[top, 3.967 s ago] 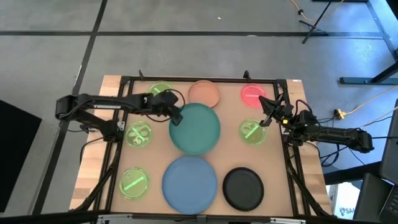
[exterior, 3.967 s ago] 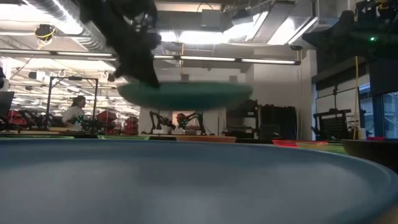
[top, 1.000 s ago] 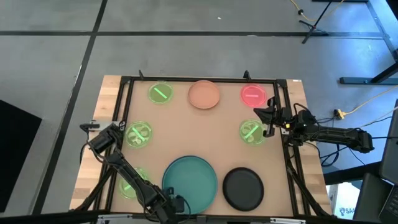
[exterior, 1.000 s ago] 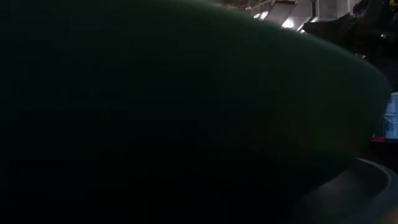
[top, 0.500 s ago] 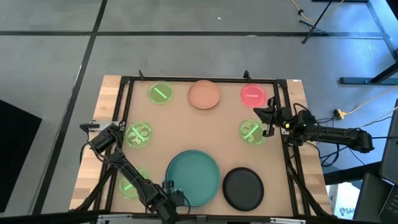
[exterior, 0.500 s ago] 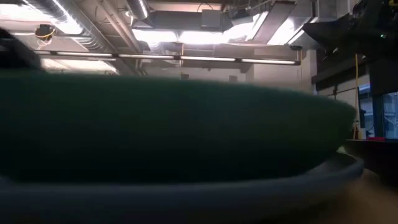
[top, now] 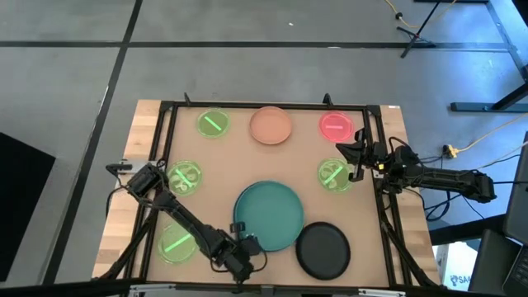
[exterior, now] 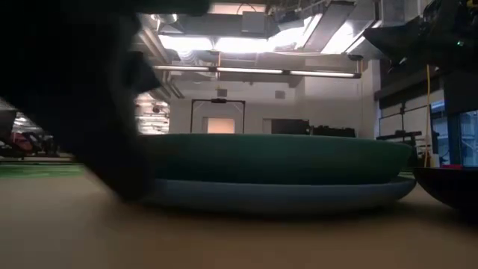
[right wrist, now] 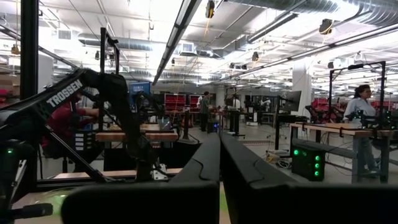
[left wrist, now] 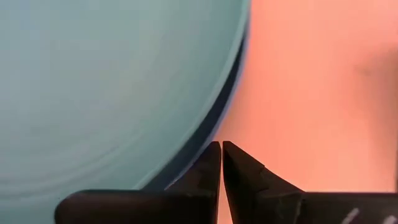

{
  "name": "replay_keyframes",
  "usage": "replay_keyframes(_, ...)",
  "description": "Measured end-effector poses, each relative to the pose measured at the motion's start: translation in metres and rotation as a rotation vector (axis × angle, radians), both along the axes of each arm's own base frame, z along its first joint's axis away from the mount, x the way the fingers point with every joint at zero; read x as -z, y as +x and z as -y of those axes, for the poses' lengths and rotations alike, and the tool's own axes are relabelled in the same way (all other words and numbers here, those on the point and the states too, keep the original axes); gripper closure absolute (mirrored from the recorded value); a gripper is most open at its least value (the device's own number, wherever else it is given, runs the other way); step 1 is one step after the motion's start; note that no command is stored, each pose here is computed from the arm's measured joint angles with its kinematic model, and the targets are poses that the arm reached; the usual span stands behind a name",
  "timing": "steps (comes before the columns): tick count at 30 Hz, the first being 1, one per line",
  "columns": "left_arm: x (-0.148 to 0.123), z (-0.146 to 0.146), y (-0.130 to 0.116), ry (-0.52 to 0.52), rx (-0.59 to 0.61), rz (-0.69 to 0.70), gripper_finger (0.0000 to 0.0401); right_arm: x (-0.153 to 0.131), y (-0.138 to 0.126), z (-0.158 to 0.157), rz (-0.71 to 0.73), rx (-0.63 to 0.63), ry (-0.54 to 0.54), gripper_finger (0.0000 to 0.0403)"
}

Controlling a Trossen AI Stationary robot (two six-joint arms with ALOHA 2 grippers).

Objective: Stack plastic plates
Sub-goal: Move the stacked plates to the center of the table

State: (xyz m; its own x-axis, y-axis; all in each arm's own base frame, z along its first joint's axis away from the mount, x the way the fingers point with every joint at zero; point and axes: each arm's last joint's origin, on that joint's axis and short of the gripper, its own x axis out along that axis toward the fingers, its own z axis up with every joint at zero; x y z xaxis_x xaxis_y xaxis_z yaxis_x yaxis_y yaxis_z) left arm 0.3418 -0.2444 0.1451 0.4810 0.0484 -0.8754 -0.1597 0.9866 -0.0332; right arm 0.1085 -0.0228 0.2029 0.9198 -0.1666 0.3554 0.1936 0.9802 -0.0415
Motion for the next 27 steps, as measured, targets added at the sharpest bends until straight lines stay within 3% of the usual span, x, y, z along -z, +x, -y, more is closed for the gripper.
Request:
replay_keyframes(10, -0.005, -0.014, 0.024, 0.026, 0.173, 0.091, 0.0391, 0.002, 0.000, 0.001, -0.019, 0.040, 0.019, 0.0400)
replay_keyframes(27, 0.002, -0.055, 0.041, 0.099, 0.043, 0.104, 0.0391, 0.002, 0.000, 0.001, -0.019, 0.040, 0.019, 0.0400)
